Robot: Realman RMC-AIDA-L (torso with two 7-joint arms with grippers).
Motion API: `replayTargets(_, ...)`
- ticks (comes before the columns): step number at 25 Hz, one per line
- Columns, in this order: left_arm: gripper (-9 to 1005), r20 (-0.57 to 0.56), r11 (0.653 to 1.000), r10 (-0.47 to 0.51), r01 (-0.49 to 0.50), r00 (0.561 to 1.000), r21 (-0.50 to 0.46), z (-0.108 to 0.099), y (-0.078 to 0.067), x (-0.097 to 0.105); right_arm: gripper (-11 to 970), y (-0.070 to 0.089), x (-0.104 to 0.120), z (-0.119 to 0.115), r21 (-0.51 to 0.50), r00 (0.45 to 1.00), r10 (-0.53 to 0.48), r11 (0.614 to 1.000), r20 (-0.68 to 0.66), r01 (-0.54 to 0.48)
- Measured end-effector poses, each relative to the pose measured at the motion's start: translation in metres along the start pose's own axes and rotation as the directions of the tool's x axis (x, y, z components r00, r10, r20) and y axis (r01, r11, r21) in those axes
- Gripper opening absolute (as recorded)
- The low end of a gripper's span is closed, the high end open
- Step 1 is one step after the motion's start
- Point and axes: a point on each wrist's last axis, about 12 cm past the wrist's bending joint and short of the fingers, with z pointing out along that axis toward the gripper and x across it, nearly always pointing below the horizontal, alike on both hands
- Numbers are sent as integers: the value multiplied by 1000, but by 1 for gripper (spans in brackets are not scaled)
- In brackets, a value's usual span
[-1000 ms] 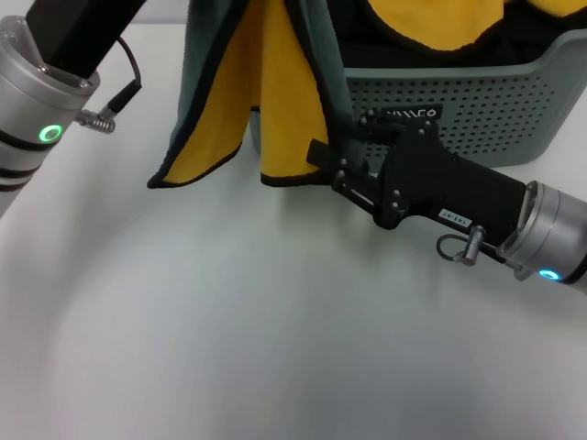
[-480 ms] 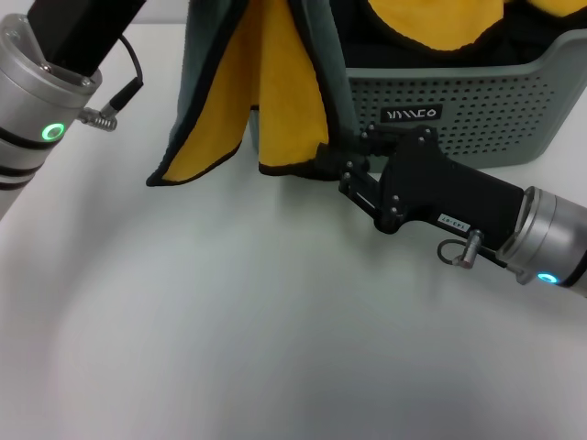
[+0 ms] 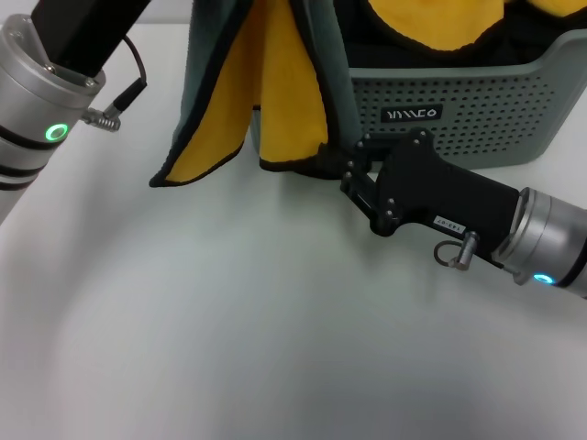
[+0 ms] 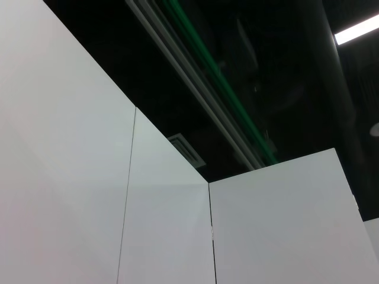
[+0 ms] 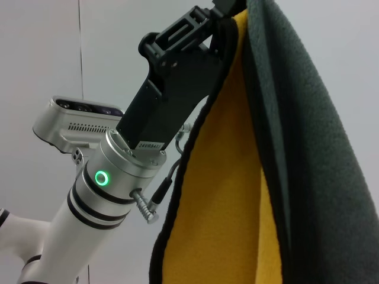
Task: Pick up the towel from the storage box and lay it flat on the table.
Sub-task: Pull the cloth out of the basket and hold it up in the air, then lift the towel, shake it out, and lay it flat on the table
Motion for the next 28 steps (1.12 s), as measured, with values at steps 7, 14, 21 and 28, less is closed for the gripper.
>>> replayTargets(7,40,-4,1000,-7,7,1000,-4,-2,-1,1,48,-2,0,1,18,1000,-16,1000,0,16)
replayTargets(14,41,-34,998,-13,11,999,-57,-22,-2,0,7,-2,-15,0,-14,994,-60,998,87,62)
replayTargets(21,41,-94,987,-29,13,995,-162,-62,-10,0,12,-17,-43,-19,17,962,-119,993,244,118)
replayTargets(28,41,-191,986,-37,6,981,-165,-88,-17,-4,17,-28,-61,-40,47,931,-172,985,323,166)
